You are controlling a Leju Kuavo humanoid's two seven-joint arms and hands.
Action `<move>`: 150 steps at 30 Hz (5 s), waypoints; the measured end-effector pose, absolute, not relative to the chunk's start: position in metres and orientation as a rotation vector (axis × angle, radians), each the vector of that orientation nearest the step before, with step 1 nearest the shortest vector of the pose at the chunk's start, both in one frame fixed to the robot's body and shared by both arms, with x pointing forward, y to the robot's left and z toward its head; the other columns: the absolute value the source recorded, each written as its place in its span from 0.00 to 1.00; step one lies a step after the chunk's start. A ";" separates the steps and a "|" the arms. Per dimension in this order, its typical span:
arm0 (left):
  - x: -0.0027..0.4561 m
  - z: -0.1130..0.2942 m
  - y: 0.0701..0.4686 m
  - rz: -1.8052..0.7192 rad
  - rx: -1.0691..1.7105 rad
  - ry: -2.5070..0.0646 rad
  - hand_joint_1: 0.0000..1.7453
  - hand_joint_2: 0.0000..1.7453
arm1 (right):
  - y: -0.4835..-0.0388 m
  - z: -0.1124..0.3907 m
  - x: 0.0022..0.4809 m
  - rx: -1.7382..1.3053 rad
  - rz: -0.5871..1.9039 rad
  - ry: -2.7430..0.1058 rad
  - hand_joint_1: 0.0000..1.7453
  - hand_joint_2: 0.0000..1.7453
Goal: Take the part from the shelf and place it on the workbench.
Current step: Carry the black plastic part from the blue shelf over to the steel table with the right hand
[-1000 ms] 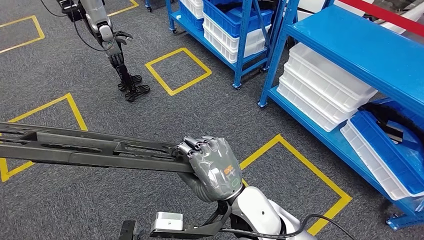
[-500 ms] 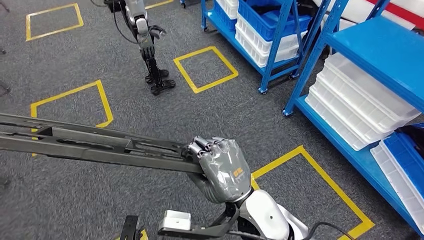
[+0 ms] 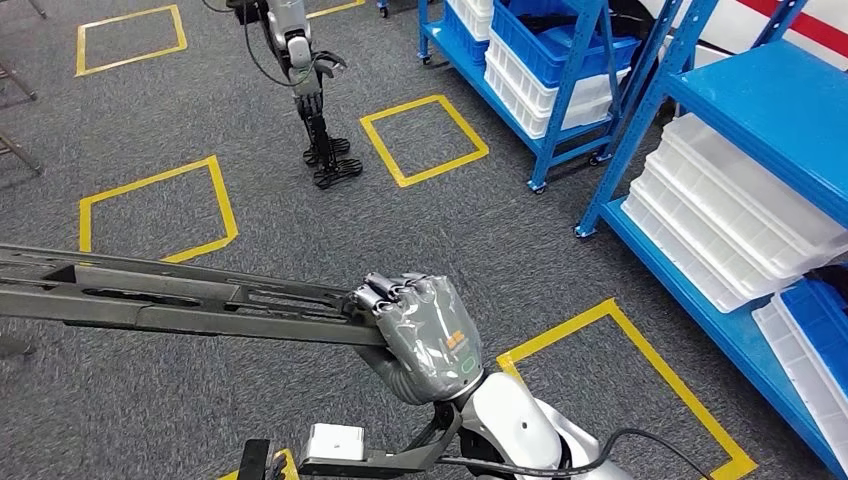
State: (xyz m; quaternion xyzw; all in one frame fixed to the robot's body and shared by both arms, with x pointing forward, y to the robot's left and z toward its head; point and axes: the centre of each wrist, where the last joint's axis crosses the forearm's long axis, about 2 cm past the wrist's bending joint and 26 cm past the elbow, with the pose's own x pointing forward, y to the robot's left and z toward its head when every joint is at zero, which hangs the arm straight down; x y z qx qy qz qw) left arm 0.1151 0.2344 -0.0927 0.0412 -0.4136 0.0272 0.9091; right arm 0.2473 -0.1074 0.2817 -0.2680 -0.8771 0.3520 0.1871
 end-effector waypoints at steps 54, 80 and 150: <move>0.114 -0.093 0.237 0.042 0.093 -0.852 0.00 1.00 | -0.105 0.280 0.245 -0.726 1.012 -2.466 1.00 1.00; 0.117 -0.092 0.237 0.038 0.093 -0.857 0.00 1.00 | -0.106 0.280 0.245 -0.728 1.015 -2.464 1.00 1.00; 0.120 -0.092 0.240 0.025 0.107 -0.847 0.00 1.00 | -0.103 0.278 0.243 -0.707 1.033 -2.460 1.00 1.00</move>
